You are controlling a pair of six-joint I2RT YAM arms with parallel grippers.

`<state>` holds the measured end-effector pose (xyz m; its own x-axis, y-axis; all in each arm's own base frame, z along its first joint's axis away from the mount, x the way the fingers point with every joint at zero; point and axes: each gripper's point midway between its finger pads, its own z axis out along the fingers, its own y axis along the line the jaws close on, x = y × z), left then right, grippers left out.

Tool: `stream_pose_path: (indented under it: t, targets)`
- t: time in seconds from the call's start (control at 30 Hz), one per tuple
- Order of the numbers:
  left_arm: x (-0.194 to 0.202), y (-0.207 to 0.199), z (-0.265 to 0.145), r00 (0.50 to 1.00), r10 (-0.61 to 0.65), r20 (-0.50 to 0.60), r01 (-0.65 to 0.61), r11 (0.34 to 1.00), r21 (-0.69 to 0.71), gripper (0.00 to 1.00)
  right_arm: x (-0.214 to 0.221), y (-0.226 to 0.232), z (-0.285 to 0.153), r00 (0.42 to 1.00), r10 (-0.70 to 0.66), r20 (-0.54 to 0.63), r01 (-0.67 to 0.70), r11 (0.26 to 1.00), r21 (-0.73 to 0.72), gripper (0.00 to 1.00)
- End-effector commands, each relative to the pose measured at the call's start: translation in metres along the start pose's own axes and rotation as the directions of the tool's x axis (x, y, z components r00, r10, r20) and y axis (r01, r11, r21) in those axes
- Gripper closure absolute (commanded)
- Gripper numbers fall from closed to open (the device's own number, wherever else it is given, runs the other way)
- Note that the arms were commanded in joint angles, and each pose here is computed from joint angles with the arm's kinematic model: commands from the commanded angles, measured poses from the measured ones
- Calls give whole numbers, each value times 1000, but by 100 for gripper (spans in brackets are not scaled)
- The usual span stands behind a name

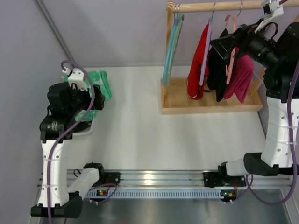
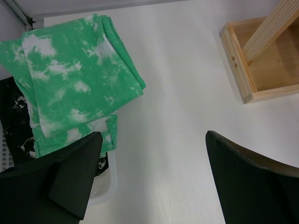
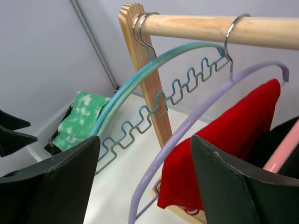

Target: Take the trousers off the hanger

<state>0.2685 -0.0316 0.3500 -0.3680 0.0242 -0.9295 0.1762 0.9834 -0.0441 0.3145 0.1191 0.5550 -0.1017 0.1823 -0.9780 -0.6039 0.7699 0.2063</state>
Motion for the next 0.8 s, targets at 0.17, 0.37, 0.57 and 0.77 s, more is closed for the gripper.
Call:
stream_pose_path:
  t: [0.17, 0.37, 0.57, 0.77]
  targets:
    - [-11, -1, 6, 998, -45, 35, 45, 999, 5, 1, -6, -17, 39, 997, 50, 64, -58, 990, 131, 26]
    - [-1, 4, 12, 999, -49, 9, 50, 998, -23, 1, 2, -29, 53, 987, 129, 98, -148, 963, 226, 42]
    - [3, 8, 15, 999, -44, -6, 44, 998, -41, 1, 36, -28, 83, 972, 233, 11, -231, 957, 178, 43]
    - [2, 9, 14, 999, -42, 1, 42, 998, -45, 1, 55, -46, 93, 951, 310, 5, -301, 919, 255, 47]
